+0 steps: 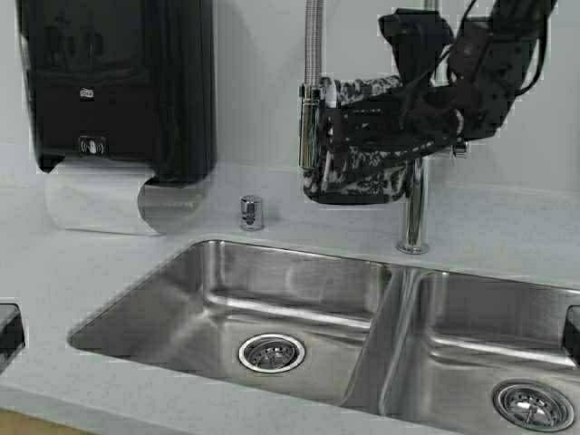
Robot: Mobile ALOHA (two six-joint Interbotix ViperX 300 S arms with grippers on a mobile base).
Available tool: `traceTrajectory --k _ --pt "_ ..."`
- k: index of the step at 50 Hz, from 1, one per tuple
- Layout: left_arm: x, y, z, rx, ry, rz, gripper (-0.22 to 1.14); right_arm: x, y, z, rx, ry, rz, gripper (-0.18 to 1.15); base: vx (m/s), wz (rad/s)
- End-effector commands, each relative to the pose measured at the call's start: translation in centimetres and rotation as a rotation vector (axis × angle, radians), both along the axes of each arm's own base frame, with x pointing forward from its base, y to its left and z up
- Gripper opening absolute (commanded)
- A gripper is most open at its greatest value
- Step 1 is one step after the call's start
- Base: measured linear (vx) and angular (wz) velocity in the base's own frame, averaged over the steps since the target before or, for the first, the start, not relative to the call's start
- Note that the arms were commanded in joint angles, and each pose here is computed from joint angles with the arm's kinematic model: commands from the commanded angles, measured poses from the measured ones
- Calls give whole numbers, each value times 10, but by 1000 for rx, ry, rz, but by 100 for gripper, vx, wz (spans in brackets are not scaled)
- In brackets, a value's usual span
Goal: Get the cloth and wipe up the spill under the wine glass
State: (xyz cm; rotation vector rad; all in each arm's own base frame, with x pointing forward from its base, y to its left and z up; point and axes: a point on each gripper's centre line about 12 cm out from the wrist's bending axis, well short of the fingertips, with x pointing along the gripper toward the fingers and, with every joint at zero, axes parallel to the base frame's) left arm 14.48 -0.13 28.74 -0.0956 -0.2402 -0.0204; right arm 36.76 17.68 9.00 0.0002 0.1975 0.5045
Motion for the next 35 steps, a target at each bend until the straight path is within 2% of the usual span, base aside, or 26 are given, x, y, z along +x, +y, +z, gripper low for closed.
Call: traceTrajectory --k 1,13,18,23,32,35 --pt "1 0 3 -3 -6 1 3 9 6 7 17 -33 5 103 6 -1" --pt "-1 0 4 -2 -11 0 3 16 9 -7 10 -17 5 102 5 -1" --pt "-1 0 4 -2 -11 0 3 19 10 -9 7 -19 5 94 2 0" --pt "-1 0 4 -3 -11 2 3 22 11 -11 6 -20 4 74 1 0" --pt "-1 0 4 -2 -11 0 3 26 12 -12 8 -19 -2 22 0 0" --pt "-1 0 3 -2 -9 0 3 26 13 -11 7 -21 -2 8 -1 0"
